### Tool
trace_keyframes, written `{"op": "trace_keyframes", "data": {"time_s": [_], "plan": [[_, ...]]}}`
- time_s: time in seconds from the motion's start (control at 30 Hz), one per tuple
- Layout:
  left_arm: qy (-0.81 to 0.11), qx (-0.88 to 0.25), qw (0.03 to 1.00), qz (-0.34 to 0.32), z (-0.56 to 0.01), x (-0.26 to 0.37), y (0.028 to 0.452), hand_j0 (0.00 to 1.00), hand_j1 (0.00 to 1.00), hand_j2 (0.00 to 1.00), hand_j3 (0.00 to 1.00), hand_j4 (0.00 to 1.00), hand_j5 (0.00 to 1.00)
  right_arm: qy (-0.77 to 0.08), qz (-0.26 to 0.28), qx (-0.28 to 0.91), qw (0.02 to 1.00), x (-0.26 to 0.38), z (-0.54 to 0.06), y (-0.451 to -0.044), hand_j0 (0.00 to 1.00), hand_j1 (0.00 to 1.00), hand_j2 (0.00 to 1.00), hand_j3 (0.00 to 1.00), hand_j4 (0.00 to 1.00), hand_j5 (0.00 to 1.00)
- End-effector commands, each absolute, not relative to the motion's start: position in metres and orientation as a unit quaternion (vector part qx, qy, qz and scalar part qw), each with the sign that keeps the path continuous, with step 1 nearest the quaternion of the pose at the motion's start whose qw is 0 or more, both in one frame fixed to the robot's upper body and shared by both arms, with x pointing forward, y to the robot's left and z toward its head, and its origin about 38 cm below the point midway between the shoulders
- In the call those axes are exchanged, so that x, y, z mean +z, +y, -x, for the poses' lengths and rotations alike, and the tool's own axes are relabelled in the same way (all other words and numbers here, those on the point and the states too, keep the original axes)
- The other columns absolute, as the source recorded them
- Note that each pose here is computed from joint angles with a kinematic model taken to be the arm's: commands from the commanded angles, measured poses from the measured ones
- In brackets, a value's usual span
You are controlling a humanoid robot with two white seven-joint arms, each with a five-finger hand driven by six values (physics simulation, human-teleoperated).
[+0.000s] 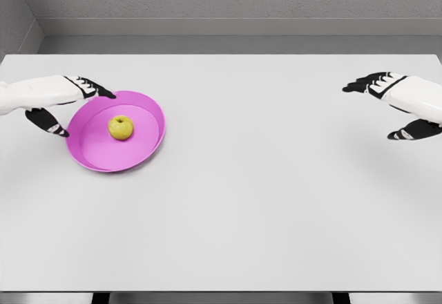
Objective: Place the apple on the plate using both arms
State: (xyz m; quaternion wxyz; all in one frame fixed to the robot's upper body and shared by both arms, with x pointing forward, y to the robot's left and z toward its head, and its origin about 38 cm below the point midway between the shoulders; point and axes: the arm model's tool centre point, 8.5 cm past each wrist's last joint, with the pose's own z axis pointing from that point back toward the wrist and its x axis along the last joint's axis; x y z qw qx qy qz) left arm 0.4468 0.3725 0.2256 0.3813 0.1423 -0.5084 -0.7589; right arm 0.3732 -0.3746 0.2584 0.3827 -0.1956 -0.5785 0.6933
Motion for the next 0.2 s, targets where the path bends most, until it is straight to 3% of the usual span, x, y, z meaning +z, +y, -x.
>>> {"op": "trace_keyframes", "data": {"time_s": [0.0,0.17], "plan": [[-0.519,-0.749,0.383,-0.152,-0.4483,0.2356,0.3772,1.00,1.00,1.00,1.00,1.00,1.00,-0.581,0.200,0.689,0.385,0.2616,-0.3740,-0.3782,1.00,1.00,1.00,1.00,1.00,1.00],[-0.519,-0.748,0.385,-0.151,-0.4482,0.2340,0.3777,1.00,1.00,1.00,1.00,1.00,1.00,-0.581,0.199,0.690,0.384,0.2614,-0.3731,-0.3766,1.00,1.00,1.00,1.00,1.00,1.00]]}}
